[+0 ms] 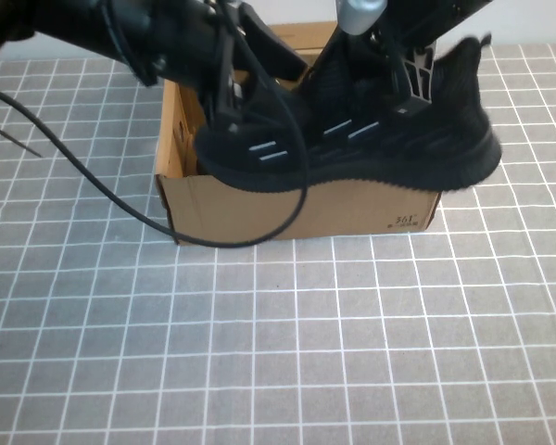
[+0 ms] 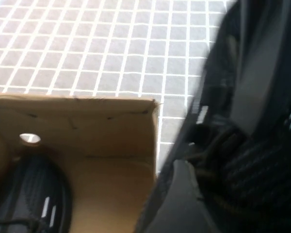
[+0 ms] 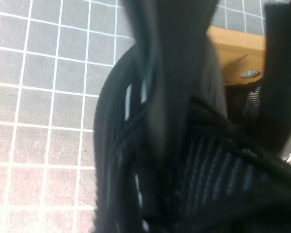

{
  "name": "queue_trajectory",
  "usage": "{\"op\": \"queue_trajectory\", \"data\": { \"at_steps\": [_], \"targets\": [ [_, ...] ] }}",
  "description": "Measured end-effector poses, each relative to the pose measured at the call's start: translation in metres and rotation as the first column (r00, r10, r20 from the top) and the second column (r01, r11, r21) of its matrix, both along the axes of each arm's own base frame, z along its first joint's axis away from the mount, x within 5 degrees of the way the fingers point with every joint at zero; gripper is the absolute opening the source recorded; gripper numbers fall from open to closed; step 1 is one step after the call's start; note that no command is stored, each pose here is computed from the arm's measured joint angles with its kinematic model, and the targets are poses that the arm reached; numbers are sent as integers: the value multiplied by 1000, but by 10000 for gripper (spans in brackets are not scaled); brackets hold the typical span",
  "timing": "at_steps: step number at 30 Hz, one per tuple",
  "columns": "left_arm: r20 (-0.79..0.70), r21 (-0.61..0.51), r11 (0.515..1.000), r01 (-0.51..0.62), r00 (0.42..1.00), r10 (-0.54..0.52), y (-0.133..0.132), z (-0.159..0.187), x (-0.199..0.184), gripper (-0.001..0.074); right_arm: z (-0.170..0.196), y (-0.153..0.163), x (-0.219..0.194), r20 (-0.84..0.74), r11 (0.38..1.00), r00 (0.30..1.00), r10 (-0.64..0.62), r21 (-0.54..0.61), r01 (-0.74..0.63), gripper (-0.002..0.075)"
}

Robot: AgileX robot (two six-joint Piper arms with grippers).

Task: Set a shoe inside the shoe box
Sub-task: Hand over the shoe, then place the shoe in the shoe box

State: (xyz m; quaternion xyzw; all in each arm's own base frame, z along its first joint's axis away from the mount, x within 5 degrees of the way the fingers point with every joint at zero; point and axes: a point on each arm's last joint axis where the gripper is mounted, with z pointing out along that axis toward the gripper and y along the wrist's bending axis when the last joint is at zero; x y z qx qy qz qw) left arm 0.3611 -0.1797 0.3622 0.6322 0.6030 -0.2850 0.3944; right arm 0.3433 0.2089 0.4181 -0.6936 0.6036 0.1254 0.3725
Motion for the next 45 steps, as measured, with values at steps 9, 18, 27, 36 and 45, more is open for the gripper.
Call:
{"op": "queue_trajectory", "data": {
  "at_steps": [9,18,27,36,45],
  "targets": [
    [-1,49,996,68,998,-68,-26,-10,-10,468,-1,-1,0,6,1000,1000,12,-22,-12,0],
    [14,85,994,69,997,-70,-27,-11,-10,299,-2,-2,-1,-1,999,1000,16,-29,-16,0],
    [25,94,994,49,998,-52,-26,-11,-8,36,-3,-2,-2,-132,994,986,-105,7,107,42],
    [24,201,980,6,1000,-11,-20,-19,-5,30,15,-16,-7,-201,929,912,-358,23,369,430],
    [211,192,970,-150,971,108,-19,4,14,27,67,-59,-44,-189,694,695,-694,82,715,75]
  ]
}}
